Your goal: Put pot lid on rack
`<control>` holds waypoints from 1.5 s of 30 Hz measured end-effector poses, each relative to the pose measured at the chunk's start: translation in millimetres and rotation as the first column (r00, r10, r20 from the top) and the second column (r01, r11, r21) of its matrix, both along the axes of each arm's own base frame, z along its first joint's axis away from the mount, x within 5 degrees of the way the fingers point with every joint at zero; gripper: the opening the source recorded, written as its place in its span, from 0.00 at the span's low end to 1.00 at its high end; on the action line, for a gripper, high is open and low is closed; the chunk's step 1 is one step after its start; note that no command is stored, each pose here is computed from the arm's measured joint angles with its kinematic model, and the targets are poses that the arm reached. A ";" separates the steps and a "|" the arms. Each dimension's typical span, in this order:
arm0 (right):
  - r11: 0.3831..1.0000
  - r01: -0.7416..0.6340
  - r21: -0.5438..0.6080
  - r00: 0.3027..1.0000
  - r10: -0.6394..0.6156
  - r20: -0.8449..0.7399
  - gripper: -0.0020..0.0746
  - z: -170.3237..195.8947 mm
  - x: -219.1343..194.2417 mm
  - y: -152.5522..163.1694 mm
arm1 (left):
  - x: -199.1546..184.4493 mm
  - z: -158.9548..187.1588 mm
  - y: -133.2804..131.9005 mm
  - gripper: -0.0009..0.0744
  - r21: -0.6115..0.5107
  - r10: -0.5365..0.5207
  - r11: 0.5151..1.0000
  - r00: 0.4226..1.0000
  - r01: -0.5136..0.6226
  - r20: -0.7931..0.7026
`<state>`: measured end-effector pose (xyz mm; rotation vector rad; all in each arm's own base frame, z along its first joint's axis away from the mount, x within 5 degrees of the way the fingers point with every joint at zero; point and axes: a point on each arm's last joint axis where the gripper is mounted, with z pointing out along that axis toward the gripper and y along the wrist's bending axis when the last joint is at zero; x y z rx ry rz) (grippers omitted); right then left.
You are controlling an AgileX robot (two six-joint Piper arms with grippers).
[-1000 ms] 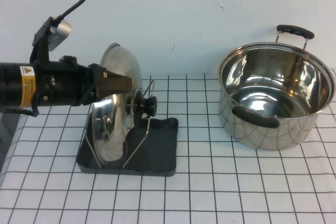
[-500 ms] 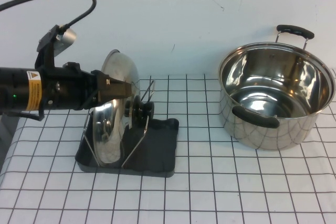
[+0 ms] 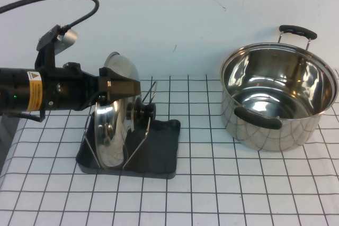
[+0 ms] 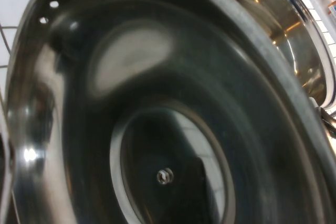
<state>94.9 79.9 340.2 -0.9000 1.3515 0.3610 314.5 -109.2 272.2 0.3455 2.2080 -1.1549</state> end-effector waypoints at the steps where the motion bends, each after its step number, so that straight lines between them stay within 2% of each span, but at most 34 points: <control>1: 1.000 -0.005 -0.001 1.000 0.005 -0.001 0.03 -0.1 -0.3 0.3 | -0.2 0.0 -0.1 0.79 -0.001 -0.002 1.000 1.000 0.002 -0.001; 8: 1.000 -0.010 -0.001 1.000 0.010 -0.002 0.03 -0.2 -0.7 0.6 | -2.6 11.4 9.0 0.82 -0.001 0.011 1.000 0.999 -0.011 0.047; 12: 1.000 0.009 0.002 1.000 -0.009 0.000 0.03 0.2 0.6 -0.5 | -7.0 27.1 27.1 0.83 -0.006 0.043 0.999 0.994 -0.043 0.105; 14: 1.000 0.026 0.012 1.000 -0.026 -0.006 0.03 0.4 1.7 -1.6 | -11.1 36.6 41.0 0.80 -0.017 0.061 0.998 0.990 -0.059 0.131; 16: 0.999 0.038 0.022 0.999 -0.038 -0.013 0.03 0.6 2.4 -2.3 | -15.9 45.7 55.8 0.70 -0.030 0.081 0.997 0.985 -0.077 0.151; 18: 0.999 0.043 0.030 0.999 -0.043 -0.009 0.03 3.9 2.8 -2.6 | -22.4 55.4 66.7 0.53 -0.040 0.096 0.995 0.980 -0.091 0.176; 20: 0.998 0.052 0.036 0.999 -0.053 0.009 0.03 12.1 5.0 -2.6 | -31.8 67.8 73.3 0.27 -0.044 0.108 0.994 0.971 -0.101 0.215; 22: 0.997 0.077 0.021 0.995 -0.079 0.062 0.03 22.7 8.6 -3.6 | -43.3 81.5 73.4 0.14 -0.041 0.105 0.994 0.958 -0.098 0.266; 24: 0.990 0.138 -0.003 0.979 -0.136 0.149 0.03 37.7 13.4 -7.1 | -55.9 95.1 71.6 0.06 -0.028 0.094 0.996 0.939 -0.089 0.331; 26: 0.974 0.227 -0.022 0.945 -0.215 0.249 0.03 54.1 17.9 -13.2 | -71.7 111.3 69.6 0.03 -0.014 0.092 0.995 0.908 -0.095 0.408; 29: 0.902 0.426 -0.065 0.838 -0.367 0.404 0.03 74.6 25.6 -27.7 | -96.0 135.4 68.8 0.02 -0.002 0.132 0.988 0.843 -0.153 0.521; 31: 0.825 0.557 -0.093 0.751 -0.453 0.481 0.03 83.1 30.2 -38.0 | -114.3 152.7 70.2 0.02 -0.004 0.182 0.974 0.772 -0.227 0.609; 33: 0.719 0.685 -0.118 0.657 -0.539 0.527 0.03 87.2 34.2 -50.3 | -129.7 167.0 73.1 0.02 0.001 0.219 0.951 0.680 -0.308 0.700; 36: 0.540 0.818 -0.199 0.559 -0.664 0.496 0.03 82.5 38.7 -69.2 | -147.4 183.5 79.6 0.01 -0.011 0.268 0.901 0.539 -0.433 0.798; 39: 0.368 0.836 -0.406 0.516 -0.779 0.355 0.02 63.3 41.9 -85.3 | -149.7 190.0 87.0 0.01 -0.019 0.297 0.852 0.453 -0.524 0.841; 41: 0.321 0.776 -0.543 0.521 -0.811 0.266 0.02 48.8 39.9 -89.5 | -143.7 186.0 90.0 0.01 -0.013 0.307 0.837 0.452 -0.547 0.838; 42: 0.317 0.732 -0.603 0.532 -0.819 0.216 0.02 41.6 38.0 -90.0 | -138.4 180.5 91.3 0.01 -0.001 0.310 0.834 0.466 -0.552 0.829; 45: 0.358 0.603 -0.713 0.572 -0.817 0.072 0.02 26.5 27.6 -88.5 | -119.1 157.0 96.2 0.01 0.040 0.328 0.821 0.528 -0.570 0.783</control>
